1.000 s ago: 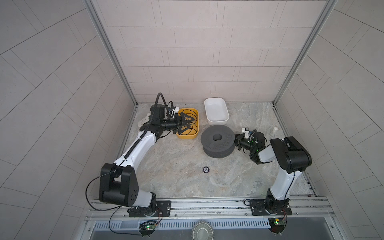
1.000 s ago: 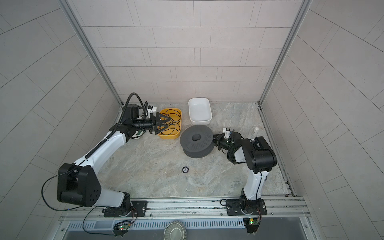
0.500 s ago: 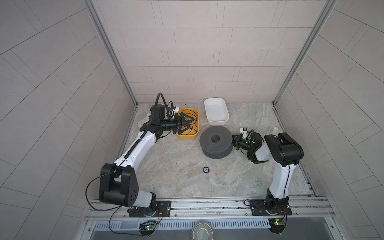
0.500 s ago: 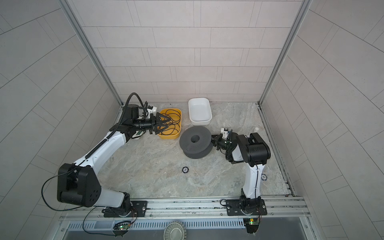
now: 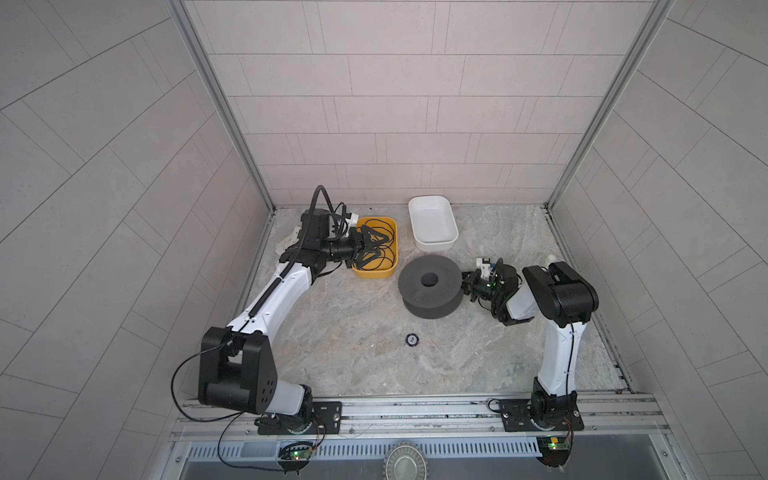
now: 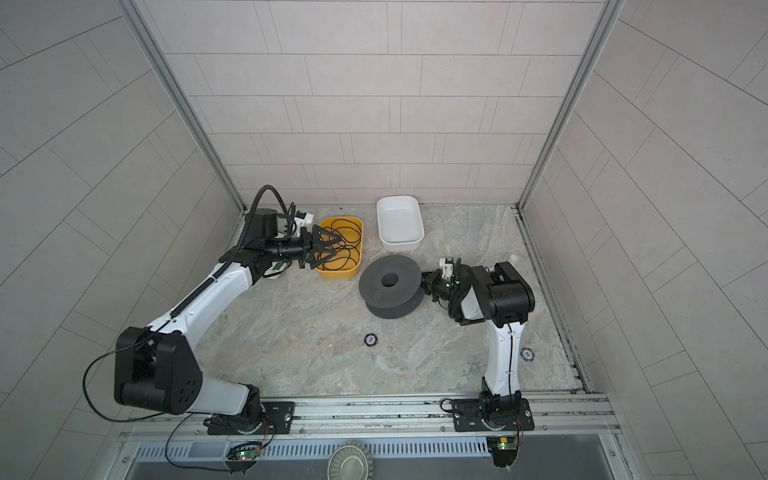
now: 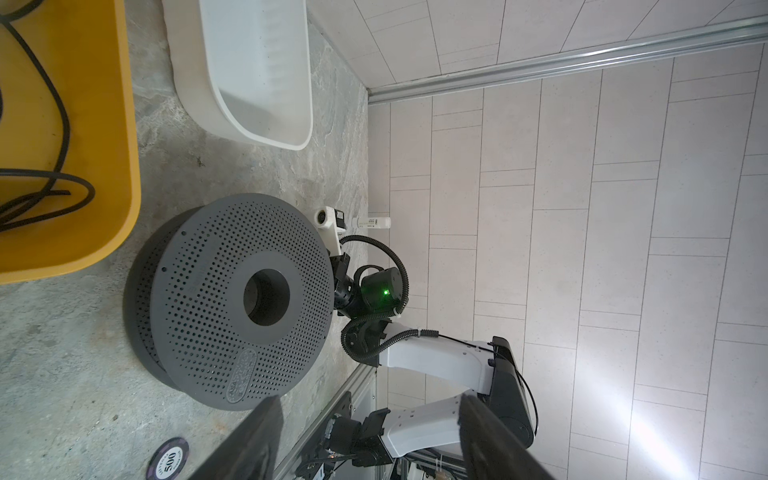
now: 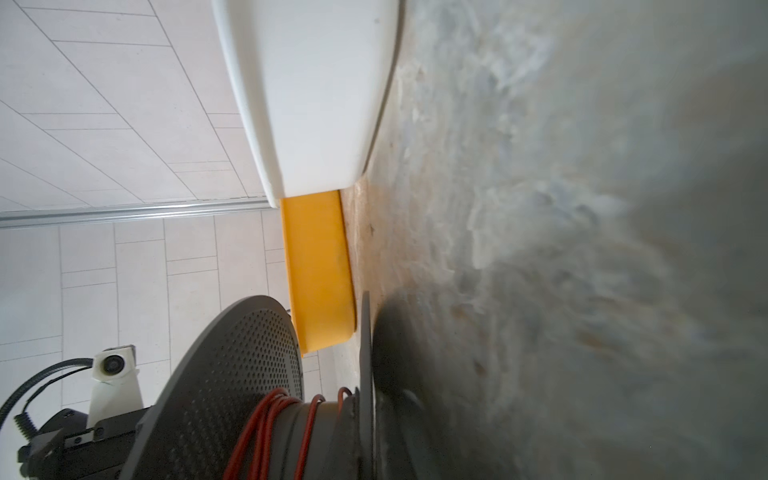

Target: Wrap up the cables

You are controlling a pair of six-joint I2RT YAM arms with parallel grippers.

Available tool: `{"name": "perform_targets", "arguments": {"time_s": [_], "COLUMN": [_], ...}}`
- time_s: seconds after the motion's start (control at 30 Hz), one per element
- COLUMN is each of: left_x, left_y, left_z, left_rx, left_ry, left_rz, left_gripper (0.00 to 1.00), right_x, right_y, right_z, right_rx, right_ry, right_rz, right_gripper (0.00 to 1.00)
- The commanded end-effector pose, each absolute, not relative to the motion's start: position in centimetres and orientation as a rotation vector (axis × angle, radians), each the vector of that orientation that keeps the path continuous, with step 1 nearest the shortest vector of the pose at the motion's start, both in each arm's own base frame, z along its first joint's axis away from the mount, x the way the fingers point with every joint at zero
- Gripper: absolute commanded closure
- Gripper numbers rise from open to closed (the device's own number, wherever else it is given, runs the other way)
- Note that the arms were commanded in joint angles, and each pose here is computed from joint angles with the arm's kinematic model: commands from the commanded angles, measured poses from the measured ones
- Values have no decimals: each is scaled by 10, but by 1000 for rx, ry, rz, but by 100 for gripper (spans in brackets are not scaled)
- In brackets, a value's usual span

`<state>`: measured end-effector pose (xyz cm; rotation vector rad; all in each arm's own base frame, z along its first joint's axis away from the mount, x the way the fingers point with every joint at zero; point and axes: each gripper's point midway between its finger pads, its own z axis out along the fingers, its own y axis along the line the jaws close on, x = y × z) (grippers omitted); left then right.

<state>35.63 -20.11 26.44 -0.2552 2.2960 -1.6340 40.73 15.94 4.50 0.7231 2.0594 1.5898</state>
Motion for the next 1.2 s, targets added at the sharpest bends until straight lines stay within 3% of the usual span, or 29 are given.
{"name": "perform_targets", "arguments": {"time_s": [0.0, 1.17], "left_x": [355, 355], "left_y": [-201, -201], "left_z": [271, 274], "left_rx": [-215, -206], "left_ry": [2274, 2268], "left_rz": [-1635, -1636], "left_gripper": [27, 27], "right_x": [406, 414], "right_y": [160, 143], "right_z": [36, 18], "right_rx": [699, 727], "right_ry": [2101, 2144], "right_rz": [1551, 1462], "right_gripper": [100, 72]}}
